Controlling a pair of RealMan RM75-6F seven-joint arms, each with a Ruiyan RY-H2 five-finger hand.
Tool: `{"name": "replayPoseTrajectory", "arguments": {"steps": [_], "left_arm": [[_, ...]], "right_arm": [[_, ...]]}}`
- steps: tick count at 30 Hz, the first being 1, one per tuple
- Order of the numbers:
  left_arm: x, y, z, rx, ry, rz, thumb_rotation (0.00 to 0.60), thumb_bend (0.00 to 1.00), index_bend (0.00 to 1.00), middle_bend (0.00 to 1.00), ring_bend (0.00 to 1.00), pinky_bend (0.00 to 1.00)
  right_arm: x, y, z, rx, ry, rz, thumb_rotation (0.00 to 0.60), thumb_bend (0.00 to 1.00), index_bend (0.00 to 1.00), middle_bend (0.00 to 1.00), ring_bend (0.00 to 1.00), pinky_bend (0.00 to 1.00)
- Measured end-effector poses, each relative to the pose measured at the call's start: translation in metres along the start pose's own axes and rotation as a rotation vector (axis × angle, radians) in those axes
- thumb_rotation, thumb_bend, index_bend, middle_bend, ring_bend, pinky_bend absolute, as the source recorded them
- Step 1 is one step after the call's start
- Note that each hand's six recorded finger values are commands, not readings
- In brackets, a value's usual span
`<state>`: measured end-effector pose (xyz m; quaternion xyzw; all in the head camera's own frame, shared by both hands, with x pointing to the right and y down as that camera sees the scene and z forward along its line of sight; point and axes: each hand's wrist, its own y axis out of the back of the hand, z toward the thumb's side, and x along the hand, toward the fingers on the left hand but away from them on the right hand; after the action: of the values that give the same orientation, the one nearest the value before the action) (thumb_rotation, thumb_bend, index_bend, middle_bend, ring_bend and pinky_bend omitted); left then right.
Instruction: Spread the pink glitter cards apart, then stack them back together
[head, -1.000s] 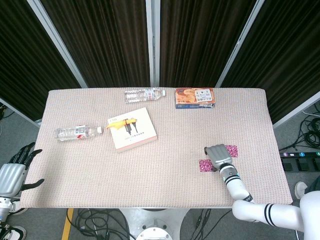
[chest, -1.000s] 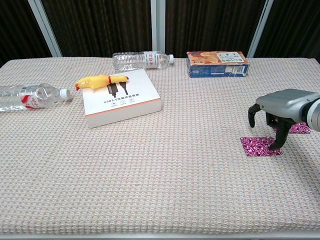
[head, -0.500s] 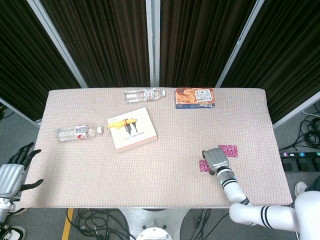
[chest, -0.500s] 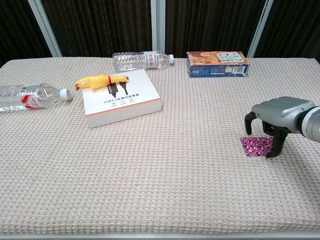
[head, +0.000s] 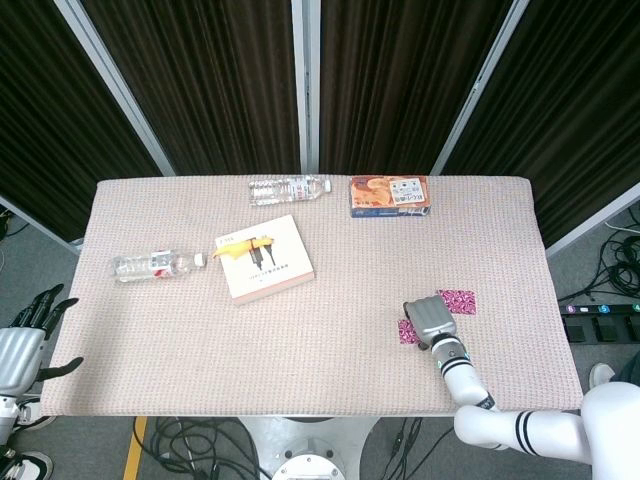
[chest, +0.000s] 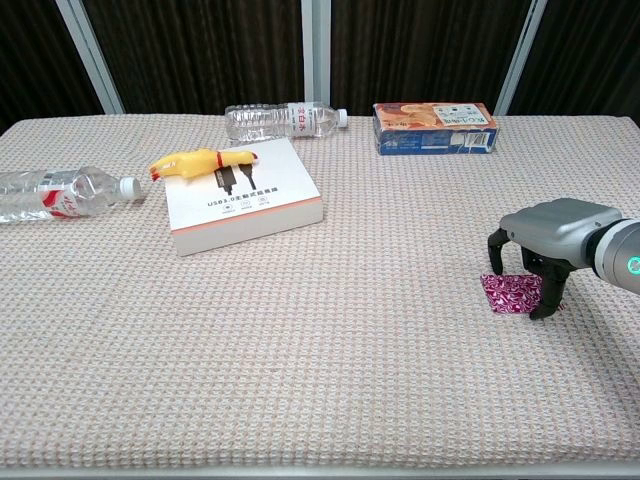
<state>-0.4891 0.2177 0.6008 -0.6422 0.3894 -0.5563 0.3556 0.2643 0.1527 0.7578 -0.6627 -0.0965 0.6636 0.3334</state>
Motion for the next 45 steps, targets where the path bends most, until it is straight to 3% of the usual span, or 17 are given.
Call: {"name": "replayPoseTrajectory", "arguments": {"steps": [17, 24, 32, 45], "left_arm": [[-0.001, 0.0, -0.001, -0.014, 0.001, -0.002, 0.6, 0.0, 0.21, 0.14, 0.09, 0.23], [0.0, 0.001, 0.0, -0.016, -0.002, -0.001, 0.6, 0.0, 0.21, 0.14, 0.09, 0.23], [0.0, 0.0, 0.002, -0.016, -0.004, -0.006, 0.6, 0.0, 0.21, 0.14, 0.09, 0.23], [0.002, -0.004, 0.004, -0.009, -0.01, -0.025, 0.6, 0.0, 0.21, 0.14, 0.09, 0.23]], "right_arm": [[-0.002, 0.001, 0.0, -0.016, -0.004, -0.013, 0.6, 0.0, 0.46, 0.93, 0.96, 0.96], [0.002, 0.014, -0.006, -0.022, -0.01, -0.038, 0.6, 0.0, 0.46, 0.93, 0.96, 0.96], [0.005, 0.033, -0.03, -0.028, -0.055, -0.068, 0.6, 0.0, 0.46, 0.93, 0.96, 0.96], [-0.007, 0.023, -0.073, -0.034, -0.128, -0.042, 0.6, 0.0, 0.46, 0.93, 0.96, 0.96]]}}
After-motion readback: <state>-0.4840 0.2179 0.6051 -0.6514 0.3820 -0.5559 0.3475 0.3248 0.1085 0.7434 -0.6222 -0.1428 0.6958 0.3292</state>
